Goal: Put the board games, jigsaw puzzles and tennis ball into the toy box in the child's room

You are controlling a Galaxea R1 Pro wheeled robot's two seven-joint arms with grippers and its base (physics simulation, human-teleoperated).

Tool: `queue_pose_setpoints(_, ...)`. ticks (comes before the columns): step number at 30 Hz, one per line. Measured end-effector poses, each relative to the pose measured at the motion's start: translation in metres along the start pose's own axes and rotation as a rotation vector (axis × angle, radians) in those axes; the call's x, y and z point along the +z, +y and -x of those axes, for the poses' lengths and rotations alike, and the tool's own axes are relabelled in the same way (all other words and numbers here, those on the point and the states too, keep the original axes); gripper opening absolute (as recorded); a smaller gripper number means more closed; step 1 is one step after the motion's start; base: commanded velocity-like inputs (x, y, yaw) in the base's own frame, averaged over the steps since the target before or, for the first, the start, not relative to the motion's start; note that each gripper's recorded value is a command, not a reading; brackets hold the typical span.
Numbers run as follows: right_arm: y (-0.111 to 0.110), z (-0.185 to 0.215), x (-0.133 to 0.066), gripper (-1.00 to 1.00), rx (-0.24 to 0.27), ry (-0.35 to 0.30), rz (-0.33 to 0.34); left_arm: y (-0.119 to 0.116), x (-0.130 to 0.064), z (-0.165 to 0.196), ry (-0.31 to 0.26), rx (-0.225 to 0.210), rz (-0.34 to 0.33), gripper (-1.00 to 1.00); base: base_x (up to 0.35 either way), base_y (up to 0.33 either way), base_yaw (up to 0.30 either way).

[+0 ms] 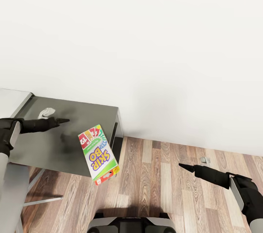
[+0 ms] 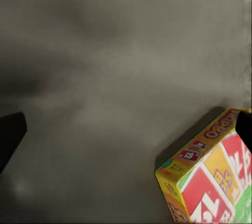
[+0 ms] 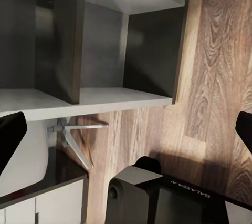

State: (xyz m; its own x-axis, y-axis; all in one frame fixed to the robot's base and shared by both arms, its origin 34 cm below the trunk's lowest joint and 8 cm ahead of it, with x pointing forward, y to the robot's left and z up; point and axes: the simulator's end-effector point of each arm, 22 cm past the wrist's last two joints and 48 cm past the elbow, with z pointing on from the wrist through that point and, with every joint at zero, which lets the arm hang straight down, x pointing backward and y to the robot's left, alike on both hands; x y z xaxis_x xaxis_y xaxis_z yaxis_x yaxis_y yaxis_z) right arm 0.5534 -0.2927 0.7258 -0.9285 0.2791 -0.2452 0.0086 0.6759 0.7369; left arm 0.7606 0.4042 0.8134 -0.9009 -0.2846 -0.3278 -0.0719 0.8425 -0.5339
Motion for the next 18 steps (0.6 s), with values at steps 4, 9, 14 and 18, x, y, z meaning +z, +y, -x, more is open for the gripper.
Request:
queue_pose_setpoints(4,0.001,0.001,0.0,1.0,-0.002,-0.002,0.002,-0.015,-0.005,-0.006,-0.008,-0.026,-0.104,1.0,0.0,0.0,0.0)
queue_pose_setpoints(9,0.003,0.002,0.001,1.0,-0.001,-0.003,0.006,-0.03,-0.017,-0.031,-0.01,-0.082,-0.267,1.0,0.0,0.0,0.0)
queue_pose_setpoints(14,0.004,0.002,0.001,1.0,0.0,-0.004,0.01,-0.036,-0.028,-0.054,-0.014,-0.132,-0.371,1.0,0.0,0.0,0.0)
queue_pose_setpoints(18,0.011,0.001,0.008,1.0,0.008,-0.007,0.026,-0.042,-0.038,-0.08,0.002,-0.179,-0.461,1.0,0.0,0.0,0.0)
